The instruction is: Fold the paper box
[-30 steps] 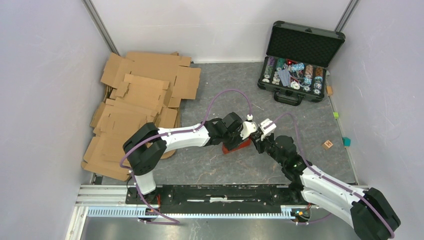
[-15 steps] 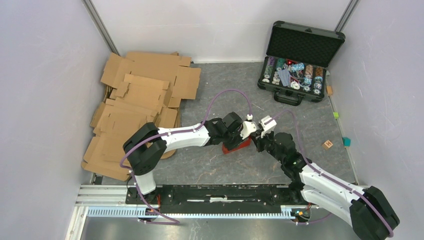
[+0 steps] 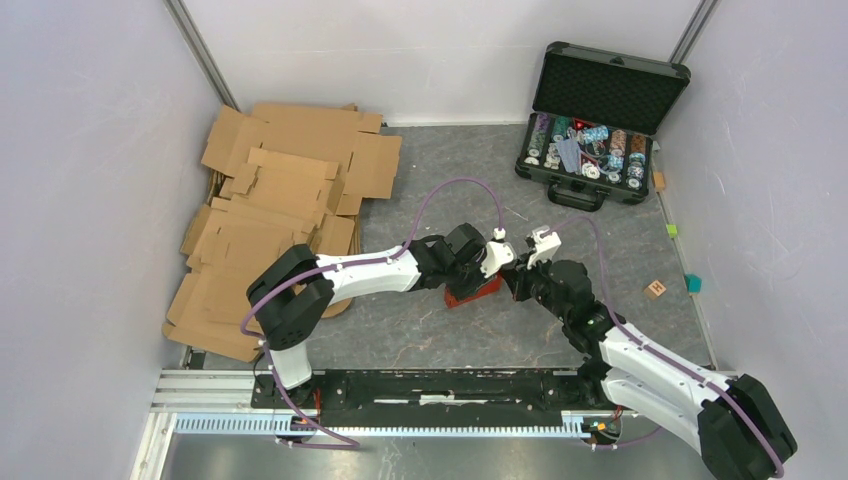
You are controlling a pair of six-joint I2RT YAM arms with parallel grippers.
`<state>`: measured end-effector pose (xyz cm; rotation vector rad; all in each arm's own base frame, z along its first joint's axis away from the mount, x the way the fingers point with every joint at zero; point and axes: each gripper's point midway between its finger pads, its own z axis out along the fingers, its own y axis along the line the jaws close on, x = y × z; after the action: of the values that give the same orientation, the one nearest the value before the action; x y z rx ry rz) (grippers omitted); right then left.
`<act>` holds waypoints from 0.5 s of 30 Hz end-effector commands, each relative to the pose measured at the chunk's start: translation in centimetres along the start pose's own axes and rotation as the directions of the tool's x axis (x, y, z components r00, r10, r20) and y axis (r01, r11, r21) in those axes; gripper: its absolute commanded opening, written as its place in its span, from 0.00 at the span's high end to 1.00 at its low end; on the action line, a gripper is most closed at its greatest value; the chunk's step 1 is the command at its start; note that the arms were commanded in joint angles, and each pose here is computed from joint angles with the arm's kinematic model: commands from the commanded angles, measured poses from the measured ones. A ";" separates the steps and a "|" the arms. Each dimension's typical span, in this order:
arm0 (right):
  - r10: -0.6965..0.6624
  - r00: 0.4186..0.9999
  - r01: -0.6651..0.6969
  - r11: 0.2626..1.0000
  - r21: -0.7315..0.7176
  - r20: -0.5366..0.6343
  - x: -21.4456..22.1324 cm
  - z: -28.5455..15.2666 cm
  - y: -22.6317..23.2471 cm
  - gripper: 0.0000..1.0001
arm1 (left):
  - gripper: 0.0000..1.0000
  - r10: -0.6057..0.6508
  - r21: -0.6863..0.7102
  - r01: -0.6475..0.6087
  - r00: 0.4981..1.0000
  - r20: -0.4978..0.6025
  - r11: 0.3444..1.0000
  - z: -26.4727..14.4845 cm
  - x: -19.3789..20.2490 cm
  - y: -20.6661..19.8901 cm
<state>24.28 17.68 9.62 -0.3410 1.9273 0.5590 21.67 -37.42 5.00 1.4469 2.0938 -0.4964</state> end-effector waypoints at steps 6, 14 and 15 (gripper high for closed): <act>0.100 0.994 -0.100 0.995 0.002 0.048 -2.3 0.4 0.3 1.00 | 0.68 0.016 0.094 0.000 0.986 -0.163 0.996 1.4 4.9 -2.2; -0.012 1.000 0.011 0.999 0.033 0.021 0.0 -0.2 -1.0 0.74 | 0.67 0.016 0.097 0.000 0.986 -0.165 0.995 1.5 4.9 -2.2; -0.016 0.999 0.014 0.999 0.039 0.037 -0.3 -0.4 -1.1 0.72 | 0.67 0.016 0.097 0.000 0.986 -0.167 0.995 1.4 5.0 -2.3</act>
<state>24.45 17.30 9.45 -0.2915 1.9426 0.5712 21.69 -37.47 4.99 1.4478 2.0970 -0.5016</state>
